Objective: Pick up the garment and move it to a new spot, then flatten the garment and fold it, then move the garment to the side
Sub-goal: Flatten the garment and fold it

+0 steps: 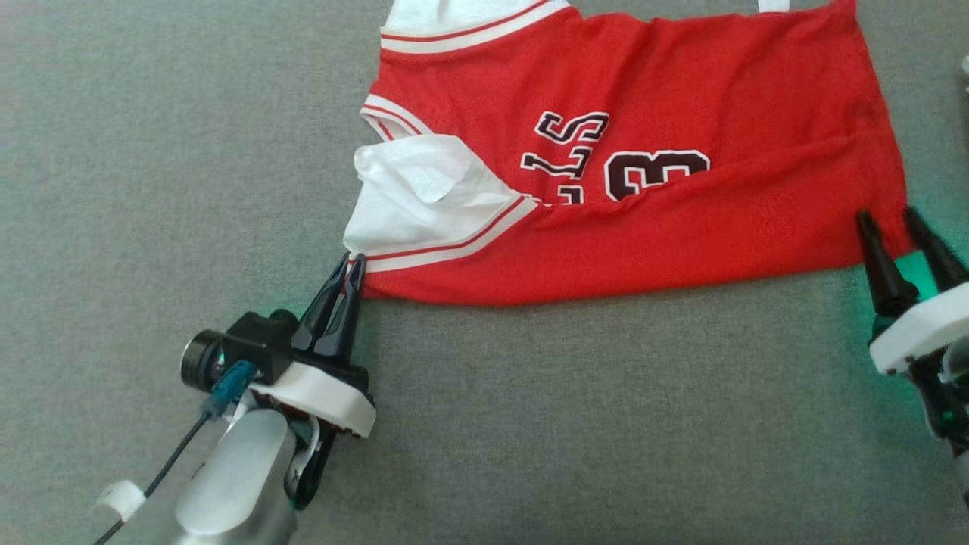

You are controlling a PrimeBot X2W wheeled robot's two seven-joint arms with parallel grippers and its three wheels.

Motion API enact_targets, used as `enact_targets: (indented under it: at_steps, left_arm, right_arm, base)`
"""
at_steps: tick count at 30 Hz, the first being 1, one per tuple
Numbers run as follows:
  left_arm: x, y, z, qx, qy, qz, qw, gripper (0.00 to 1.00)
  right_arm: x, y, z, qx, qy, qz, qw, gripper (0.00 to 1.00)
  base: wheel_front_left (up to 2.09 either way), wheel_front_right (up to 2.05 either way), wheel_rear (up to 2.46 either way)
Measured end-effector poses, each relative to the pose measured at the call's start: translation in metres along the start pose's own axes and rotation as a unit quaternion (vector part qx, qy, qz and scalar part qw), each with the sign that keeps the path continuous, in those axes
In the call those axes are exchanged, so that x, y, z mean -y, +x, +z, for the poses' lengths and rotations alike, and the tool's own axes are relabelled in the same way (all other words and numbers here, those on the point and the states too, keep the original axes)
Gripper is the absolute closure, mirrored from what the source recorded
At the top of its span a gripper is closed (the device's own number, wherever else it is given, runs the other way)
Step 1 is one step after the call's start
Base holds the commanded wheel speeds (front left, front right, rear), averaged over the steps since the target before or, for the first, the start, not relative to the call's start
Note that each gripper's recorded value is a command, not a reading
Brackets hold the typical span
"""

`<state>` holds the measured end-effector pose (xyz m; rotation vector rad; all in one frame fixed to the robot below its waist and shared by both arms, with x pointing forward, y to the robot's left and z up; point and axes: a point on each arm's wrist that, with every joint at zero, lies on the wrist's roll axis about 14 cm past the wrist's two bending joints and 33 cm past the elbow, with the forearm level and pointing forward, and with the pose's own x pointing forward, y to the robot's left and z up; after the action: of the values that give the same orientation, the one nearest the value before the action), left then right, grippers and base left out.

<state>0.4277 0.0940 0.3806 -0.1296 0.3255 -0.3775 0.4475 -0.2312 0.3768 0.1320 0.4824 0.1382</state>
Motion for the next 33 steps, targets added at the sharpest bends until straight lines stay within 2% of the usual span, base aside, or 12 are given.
enact_targets:
  at_steps: [1, 10, 19, 23, 33]
  left_arm:
    - [0.0, -0.001, 0.003, 0.005, 0.001, 0.001, 1.0, 1.0]
    - [0.004, -0.02, 0.007, 0.015, 0.0, 0.009, 1.0, 1.0]
    - [0.0, -0.028, 0.013, 0.025, 0.001, 0.018, 1.0, 1.0]
    - [0.002, -0.037, 0.016, 0.029, 0.001, 0.02, 0.999, 1.0]
    - [0.03, -0.083, -0.016, -0.027, -0.016, 0.006, 0.999, 1.0]
  right_arm:
    - [0.001, -0.001, -0.004, -0.008, 0.0, -0.002, 1.0, 1.0]
    - [0.019, -0.022, -0.017, -0.023, 0.002, -0.033, 0.999, 1.0]
    - [0.016, -0.021, -0.018, -0.03, 0.001, -0.028, 0.999, 1.0]
    - [0.031, -0.04, -0.029, -0.045, -0.006, -0.045, 0.998, 1.0]
    - [0.041, -0.088, -0.058, -0.069, 0.001, -0.064, 0.996, 1.0]
  base:
    - [0.0, 0.0, 0.0]
    - [0.0, 0.0, 0.0]
    - [0.0, 0.0, 0.0]
    - [0.0, 0.0, 0.0]
    - [0.0, 0.0, 0.0]
